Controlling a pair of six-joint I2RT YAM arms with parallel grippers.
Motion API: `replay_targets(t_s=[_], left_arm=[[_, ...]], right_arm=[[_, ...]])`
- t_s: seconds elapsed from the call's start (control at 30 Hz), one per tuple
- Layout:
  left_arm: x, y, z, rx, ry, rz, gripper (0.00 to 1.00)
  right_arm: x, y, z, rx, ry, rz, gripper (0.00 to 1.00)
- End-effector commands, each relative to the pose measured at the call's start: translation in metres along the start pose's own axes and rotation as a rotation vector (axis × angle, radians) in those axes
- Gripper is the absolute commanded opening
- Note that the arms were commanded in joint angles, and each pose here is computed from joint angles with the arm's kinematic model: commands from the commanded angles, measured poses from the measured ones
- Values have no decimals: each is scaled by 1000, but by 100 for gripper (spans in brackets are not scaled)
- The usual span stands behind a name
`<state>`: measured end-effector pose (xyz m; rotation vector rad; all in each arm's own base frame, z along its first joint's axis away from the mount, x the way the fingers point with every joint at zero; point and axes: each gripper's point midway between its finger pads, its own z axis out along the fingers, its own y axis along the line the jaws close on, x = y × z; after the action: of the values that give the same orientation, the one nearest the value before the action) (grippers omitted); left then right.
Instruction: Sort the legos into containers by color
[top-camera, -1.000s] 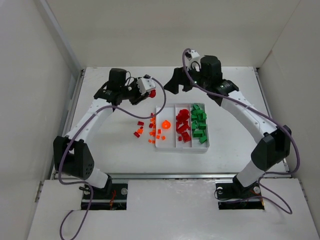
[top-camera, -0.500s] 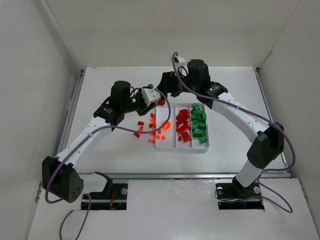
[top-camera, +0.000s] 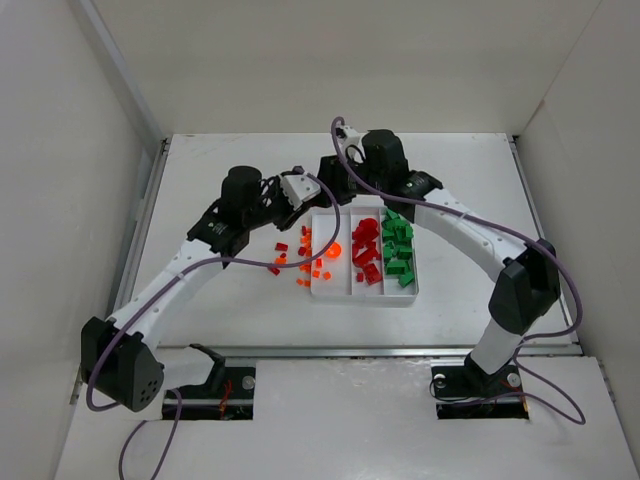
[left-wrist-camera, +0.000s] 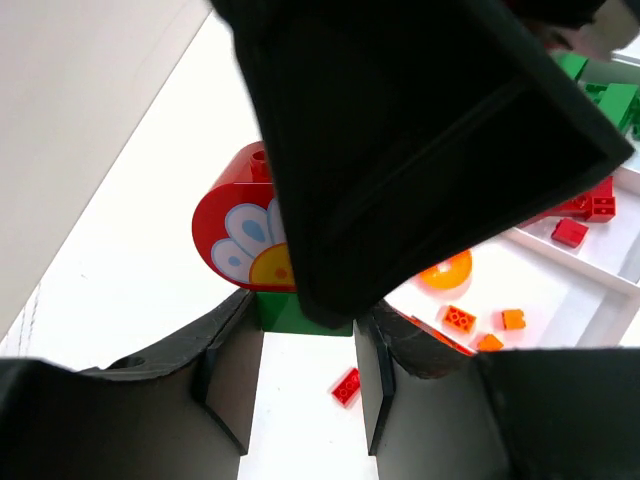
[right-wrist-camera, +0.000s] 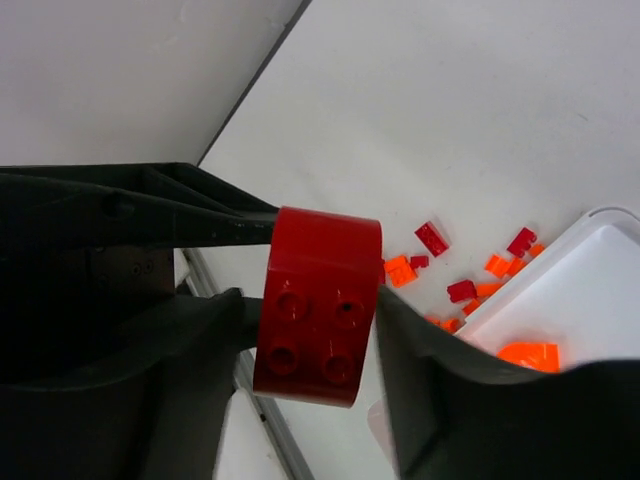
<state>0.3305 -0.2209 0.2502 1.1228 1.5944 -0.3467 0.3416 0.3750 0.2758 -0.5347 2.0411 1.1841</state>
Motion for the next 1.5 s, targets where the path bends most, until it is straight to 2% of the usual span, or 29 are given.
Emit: replay_targets(t_s=[0.0, 0.1, 0.13, 0.17, 0.2, 0.3, 0.43, 0.57, 0.7, 0.87, 0.9, 0.93, 1.0, 1.07, 1.17, 1.23, 1.47], left_arm=[[-21, 13, -10, -76, -71, 5, 0], [-22, 11, -11, -69, -84, 9, 0], [-22, 11, -11, -69, -84, 9, 0], [-22, 11, -11, -69, -84, 9, 0], [-16, 6, -10, -52, -71, 2, 0], [-4, -1, -10, -38, -45, -9, 0], [34, -29, -8, 23, 20, -120, 0], [58, -46, -9, 55, 68, -166, 0], [66, -49, -12, 46, 74, -166, 0], [59, -44, -12, 23, 47, -153, 0], [60, -44, -11, 22, 45, -152, 0], [60, -44, -11, 22, 44, -152, 0], [58, -42, -11, 17, 34, -147, 0], [58, -43, -12, 14, 28, -154, 0], [59, -45, -13, 14, 28, -154, 0], [59, -45, -13, 14, 28, -154, 0], [57, -43, -13, 11, 20, -150, 0]], right_arm=[[-12, 17, -9, -31, -50, -35, 56], [-11, 19, -9, -40, -46, -35, 29], [-10, 20, -11, -40, -46, -35, 11], [-12, 18, -14, -22, -58, -36, 3], [-13, 15, -14, -7, -66, -35, 0], [-14, 6, -26, 72, -106, -32, 0], [-22, -23, -57, 224, -194, 32, 0], [-30, -38, -80, 312, -264, 37, 0], [-11, -63, -88, 423, -221, 63, 0], [53, -116, -83, 608, -35, 124, 0], [62, -122, -82, 622, -1, 124, 2], [70, -127, -80, 635, 32, 121, 11], [85, -136, -76, 649, 87, 140, 18], [91, -140, -75, 657, 111, 138, 32], [97, -145, -71, 668, 137, 146, 46], [100, -147, -70, 674, 155, 142, 50], [111, -157, -65, 689, 207, 140, 51]])
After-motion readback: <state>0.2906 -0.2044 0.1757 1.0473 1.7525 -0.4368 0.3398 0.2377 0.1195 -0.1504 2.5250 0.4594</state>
